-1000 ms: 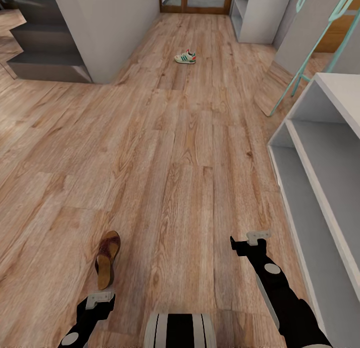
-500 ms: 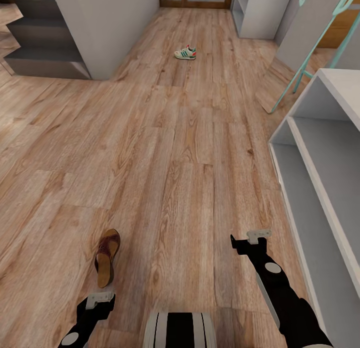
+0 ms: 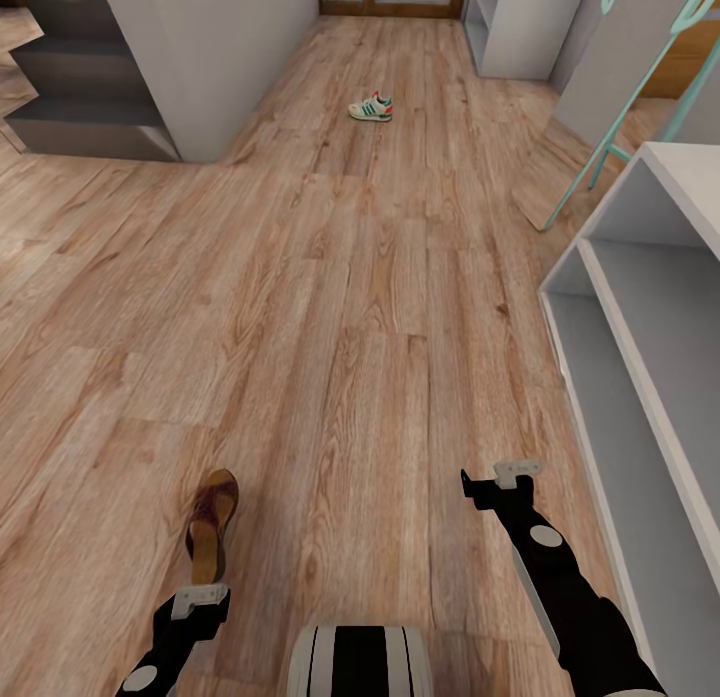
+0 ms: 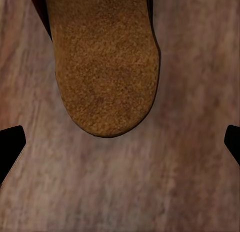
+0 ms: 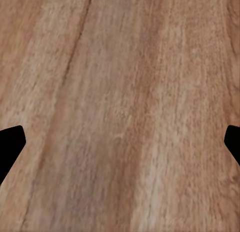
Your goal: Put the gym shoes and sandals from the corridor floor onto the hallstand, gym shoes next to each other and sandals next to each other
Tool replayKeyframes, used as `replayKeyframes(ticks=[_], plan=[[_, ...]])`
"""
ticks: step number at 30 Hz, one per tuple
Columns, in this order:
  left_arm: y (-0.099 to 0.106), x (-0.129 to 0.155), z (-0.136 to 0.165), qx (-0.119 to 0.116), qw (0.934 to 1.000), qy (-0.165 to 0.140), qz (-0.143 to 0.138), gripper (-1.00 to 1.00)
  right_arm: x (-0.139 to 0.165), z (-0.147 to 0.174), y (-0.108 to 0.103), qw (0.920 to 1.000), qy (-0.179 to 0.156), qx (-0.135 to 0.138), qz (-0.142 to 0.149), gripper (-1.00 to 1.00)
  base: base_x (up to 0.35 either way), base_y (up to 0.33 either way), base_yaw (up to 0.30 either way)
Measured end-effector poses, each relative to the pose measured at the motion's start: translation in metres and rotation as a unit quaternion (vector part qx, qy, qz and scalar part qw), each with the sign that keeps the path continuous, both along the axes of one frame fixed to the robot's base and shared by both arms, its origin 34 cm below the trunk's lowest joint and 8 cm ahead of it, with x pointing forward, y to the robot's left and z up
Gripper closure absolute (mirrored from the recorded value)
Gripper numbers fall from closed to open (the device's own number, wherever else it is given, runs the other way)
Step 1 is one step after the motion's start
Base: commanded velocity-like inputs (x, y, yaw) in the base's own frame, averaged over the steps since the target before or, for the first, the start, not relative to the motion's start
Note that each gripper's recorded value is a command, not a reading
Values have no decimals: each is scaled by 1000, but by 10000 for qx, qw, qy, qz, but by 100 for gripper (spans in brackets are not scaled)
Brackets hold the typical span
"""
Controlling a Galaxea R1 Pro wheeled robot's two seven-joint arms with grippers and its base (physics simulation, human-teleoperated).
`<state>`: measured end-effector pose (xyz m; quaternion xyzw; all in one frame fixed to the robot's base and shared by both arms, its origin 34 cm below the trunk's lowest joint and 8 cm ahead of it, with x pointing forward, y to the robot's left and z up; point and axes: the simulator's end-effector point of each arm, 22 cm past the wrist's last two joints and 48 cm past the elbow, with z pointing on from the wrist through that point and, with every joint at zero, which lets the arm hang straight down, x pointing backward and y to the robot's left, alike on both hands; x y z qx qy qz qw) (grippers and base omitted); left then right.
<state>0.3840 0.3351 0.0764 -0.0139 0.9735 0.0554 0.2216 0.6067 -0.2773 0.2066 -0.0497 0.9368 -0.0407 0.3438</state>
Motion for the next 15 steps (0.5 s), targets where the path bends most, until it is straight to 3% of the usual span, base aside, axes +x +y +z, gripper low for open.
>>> replayKeyframes(ticks=[15], plan=[[0,0,0,1,10000,3,6,-100,0,0,0,10000,6,0,-2,-100,34,0,0]])
